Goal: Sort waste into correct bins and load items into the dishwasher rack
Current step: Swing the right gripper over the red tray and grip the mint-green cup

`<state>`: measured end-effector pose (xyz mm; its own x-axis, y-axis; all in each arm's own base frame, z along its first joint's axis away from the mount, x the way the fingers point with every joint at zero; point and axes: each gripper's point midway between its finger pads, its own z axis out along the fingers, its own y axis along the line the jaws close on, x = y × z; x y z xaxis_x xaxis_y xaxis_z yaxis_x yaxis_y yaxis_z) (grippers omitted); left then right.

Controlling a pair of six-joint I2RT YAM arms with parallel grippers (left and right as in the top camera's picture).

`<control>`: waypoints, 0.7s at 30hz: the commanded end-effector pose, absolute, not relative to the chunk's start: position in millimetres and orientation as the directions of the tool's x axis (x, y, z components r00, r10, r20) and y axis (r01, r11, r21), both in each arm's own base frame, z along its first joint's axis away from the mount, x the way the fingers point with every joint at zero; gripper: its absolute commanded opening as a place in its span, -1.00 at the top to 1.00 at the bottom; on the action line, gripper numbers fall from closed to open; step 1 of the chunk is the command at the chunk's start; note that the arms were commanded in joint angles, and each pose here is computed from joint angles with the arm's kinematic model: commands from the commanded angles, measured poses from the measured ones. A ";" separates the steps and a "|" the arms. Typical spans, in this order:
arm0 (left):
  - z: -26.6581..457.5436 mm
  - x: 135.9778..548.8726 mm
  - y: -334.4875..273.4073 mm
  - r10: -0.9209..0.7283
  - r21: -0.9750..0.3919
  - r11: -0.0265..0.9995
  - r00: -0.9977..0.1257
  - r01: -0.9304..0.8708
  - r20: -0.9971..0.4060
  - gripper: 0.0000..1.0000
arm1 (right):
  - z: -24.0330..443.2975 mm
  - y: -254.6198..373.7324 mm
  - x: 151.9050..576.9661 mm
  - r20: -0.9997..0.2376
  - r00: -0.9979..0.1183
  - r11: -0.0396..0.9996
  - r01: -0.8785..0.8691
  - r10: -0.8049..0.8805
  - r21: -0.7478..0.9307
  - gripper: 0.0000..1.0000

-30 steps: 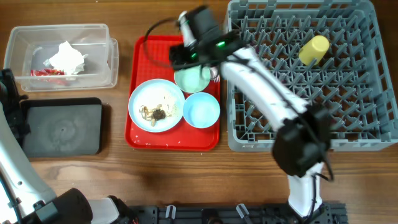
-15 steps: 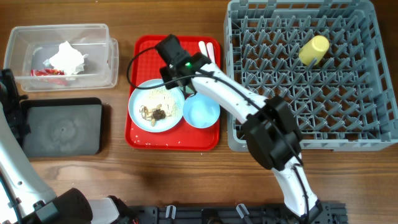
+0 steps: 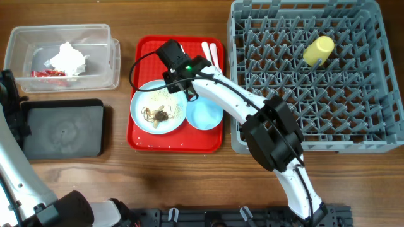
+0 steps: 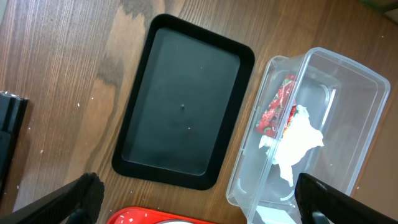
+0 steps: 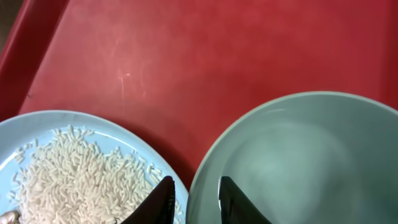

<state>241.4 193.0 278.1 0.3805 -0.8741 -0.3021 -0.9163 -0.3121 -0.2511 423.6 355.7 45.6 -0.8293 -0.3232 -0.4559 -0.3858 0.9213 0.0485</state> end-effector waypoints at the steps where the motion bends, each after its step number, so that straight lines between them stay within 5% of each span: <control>1: 276.4 240.1 194.9 -0.866 -0.248 -0.332 0.398 -0.910 -0.302 -1.00 | 26.9 353.9 418.6 -0.422 -0.849 0.928 -0.369 -0.318 0.043 0.49; 12: 276.4 240.2 194.9 -0.866 -0.248 -0.332 0.398 -0.910 -0.302 -1.00 | 21.7 357.7 418.0 -0.419 -0.849 0.926 -0.375 -0.322 0.050 0.74; 15: 276.5 240.2 195.0 -0.866 -0.248 -0.333 0.399 -0.910 -0.302 -1.00 | 32.8 359.4 419.8 -0.434 -0.844 0.925 -0.375 -0.316 0.056 0.91; 21: 276.5 240.2 194.9 -0.866 -0.248 -0.332 0.399 -0.910 -0.302 -1.00 | 80.0 360.2 426.8 -0.490 -0.822 0.924 -0.373 -0.290 0.078 0.91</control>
